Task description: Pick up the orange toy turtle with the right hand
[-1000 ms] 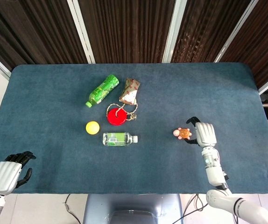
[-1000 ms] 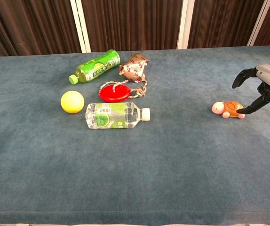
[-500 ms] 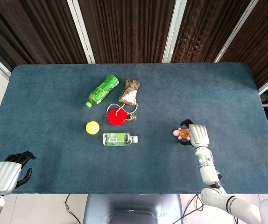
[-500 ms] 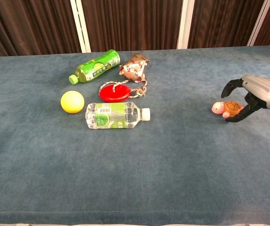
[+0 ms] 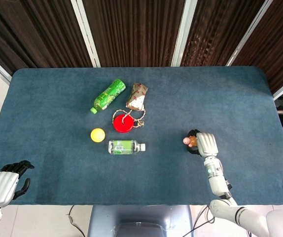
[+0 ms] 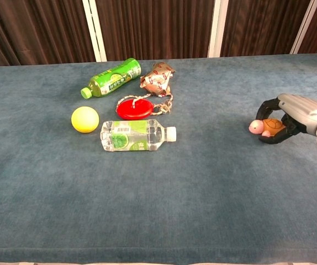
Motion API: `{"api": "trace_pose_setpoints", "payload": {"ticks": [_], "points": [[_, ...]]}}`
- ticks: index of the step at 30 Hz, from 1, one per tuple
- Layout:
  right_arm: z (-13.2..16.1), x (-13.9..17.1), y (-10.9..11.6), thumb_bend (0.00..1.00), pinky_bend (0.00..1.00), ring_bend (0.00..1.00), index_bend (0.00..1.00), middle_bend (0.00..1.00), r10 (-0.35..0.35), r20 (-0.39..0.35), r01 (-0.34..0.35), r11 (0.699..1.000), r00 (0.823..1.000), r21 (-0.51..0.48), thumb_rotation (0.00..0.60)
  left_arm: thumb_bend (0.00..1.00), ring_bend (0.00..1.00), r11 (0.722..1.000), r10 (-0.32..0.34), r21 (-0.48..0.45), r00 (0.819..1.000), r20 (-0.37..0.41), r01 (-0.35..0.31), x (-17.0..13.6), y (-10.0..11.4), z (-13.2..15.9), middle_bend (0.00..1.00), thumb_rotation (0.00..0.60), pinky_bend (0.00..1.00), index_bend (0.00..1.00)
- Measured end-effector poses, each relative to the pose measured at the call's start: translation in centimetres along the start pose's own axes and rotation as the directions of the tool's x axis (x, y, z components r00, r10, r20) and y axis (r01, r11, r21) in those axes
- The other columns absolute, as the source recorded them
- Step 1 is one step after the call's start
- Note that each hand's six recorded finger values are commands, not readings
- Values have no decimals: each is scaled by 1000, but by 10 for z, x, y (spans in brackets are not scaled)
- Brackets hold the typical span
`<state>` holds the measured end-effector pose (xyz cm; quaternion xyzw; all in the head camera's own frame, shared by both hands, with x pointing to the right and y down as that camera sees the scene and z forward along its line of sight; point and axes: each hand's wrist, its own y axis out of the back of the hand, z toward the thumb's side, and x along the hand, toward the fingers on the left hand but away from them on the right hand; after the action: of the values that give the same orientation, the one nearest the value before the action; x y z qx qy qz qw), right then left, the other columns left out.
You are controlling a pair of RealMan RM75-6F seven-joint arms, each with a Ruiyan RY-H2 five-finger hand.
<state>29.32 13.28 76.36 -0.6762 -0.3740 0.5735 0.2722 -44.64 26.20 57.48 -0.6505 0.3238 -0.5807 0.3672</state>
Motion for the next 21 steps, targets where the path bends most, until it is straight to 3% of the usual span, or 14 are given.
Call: {"api": "trace_pose_setpoints", "payload": {"ticks": [3,5,7,14,21], "points": [[0,0,-2,287,1000,992,538,521,11,5,-11,1000,1000,17,600,485,316,1000,1,0,1000,-4,-1,-1,0,0,271,600,362,347],[0,1,-3,419,1000,992,616,559,10,6,-11,1000,1000,30,600,485,316,1000,1,2,1000,-1,-1,0,0,0,271,600,362,347],[0,1,-2,489,1000,993,683,621,0,7,0,999,1000,36,600,485,317,1000,2,2,1000,-1,-2,0,0,0,271,600,362,347],[0,2,3,460,1000,1000,921,801,-44,1,44,999,999,21,600,486,317,1000,-1,1,1000,-8,1,0,0,-1,271,600,363,347],[0,5,8,460,1000,1000,956,834,-86,-14,86,995,996,45,600,485,317,1000,-2,3,1000,-3,2,0,-1,0,271,600,363,346]]}}
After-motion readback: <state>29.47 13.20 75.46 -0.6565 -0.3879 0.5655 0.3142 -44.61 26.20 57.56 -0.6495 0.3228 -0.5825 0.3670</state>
